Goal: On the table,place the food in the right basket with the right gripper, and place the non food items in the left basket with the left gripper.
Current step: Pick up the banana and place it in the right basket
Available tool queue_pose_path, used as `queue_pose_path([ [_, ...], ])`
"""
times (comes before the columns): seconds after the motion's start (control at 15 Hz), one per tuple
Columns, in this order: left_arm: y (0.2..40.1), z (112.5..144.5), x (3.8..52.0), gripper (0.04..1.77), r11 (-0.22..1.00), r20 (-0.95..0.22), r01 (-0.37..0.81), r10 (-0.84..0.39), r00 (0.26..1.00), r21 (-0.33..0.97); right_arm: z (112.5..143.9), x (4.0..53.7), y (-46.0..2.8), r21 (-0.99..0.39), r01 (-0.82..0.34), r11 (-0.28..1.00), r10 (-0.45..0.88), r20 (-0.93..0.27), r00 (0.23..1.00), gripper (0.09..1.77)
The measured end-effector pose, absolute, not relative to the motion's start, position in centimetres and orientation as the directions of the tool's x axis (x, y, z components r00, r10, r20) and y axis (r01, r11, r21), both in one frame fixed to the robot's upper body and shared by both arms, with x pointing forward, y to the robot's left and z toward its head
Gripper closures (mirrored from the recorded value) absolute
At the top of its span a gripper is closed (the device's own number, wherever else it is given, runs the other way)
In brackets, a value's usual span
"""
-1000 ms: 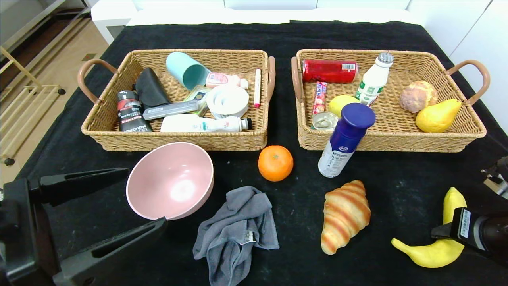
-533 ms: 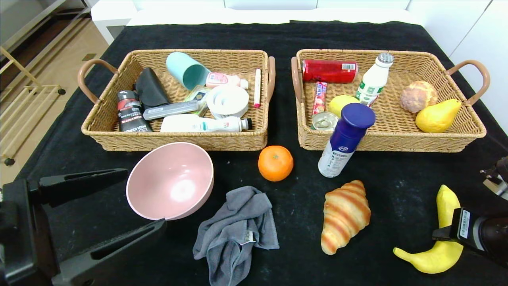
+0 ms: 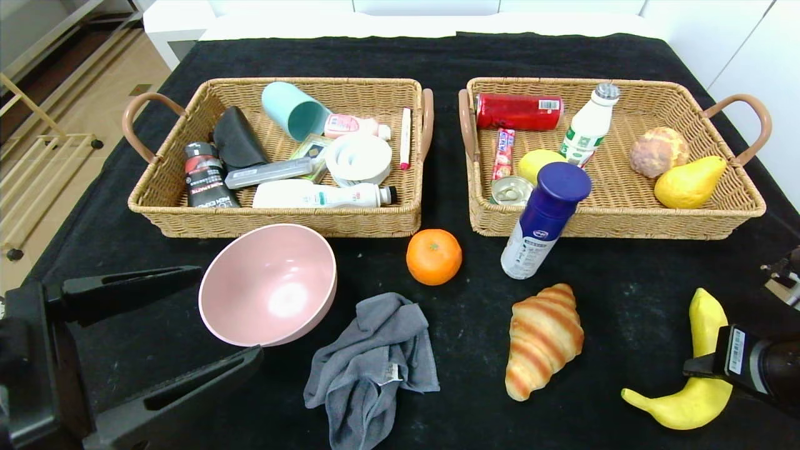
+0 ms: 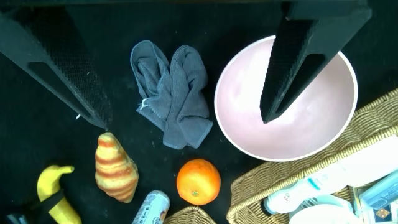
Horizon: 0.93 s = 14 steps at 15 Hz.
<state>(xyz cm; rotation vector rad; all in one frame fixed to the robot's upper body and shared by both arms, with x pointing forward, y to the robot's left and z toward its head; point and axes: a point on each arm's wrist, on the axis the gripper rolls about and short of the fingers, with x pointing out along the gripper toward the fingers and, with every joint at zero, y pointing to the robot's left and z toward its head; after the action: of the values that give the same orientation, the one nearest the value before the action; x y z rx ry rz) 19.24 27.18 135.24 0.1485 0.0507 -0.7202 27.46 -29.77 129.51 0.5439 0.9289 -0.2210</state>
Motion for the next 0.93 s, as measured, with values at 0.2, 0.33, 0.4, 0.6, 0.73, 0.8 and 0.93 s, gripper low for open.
queue_pose_path([
  [0.2, 27.2, 135.2, 19.3, 0.09, 0.741, -0.099, 0.661, -0.653, 0.751, 0.117, 131.5, 26.5, -29.7, 0.374, 0.367, 0.852, 0.066, -0.771, 0.634, 1.22],
  [0.33, 27.2, 135.2, 19.3, 0.09, 0.741, -0.1, 0.661, -0.653, 0.751, 0.117, 133.0, 26.1, -29.8, 0.379, 0.327, 0.866, 0.07, -0.739, 0.67, 1.22],
  [0.4, 27.2, 135.1, 19.3, 0.09, 0.742, -0.101, 0.661, -0.653, 0.751, 0.117, 133.8, 26.1, -29.8, 0.376, 0.313, 0.872, 0.063, -0.72, 0.691, 1.22],
  [0.6, 27.2, 135.1, 19.3, 0.09, 0.743, -0.101, 0.659, -0.651, 0.752, 0.116, 136.1, 26.0, -29.9, 0.372, 0.276, 0.886, 0.046, -0.663, 0.747, 1.22],
  [0.73, 27.2, 135.2, 19.3, 0.09, 0.744, -0.097, 0.658, -0.651, 0.753, 0.117, 137.9, 26.5, -29.8, 0.384, 0.246, 0.89, 0.051, -0.62, 0.783, 1.22],
  [0.8, 27.2, 135.2, 19.2, 0.09, 0.744, -0.096, 0.658, -0.651, 0.753, 0.117, 139.0, 26.9, -29.8, 0.393, 0.232, 0.89, 0.053, -0.593, 0.803, 1.22],
  [0.93, 27.2, 135.2, 19.2, 0.09, 0.744, -0.096, 0.658, -0.651, 0.753, 0.118, 140.8, 28.0, -29.7, 0.401, 0.205, 0.893, 0.053, -0.546, 0.836, 1.22],
])
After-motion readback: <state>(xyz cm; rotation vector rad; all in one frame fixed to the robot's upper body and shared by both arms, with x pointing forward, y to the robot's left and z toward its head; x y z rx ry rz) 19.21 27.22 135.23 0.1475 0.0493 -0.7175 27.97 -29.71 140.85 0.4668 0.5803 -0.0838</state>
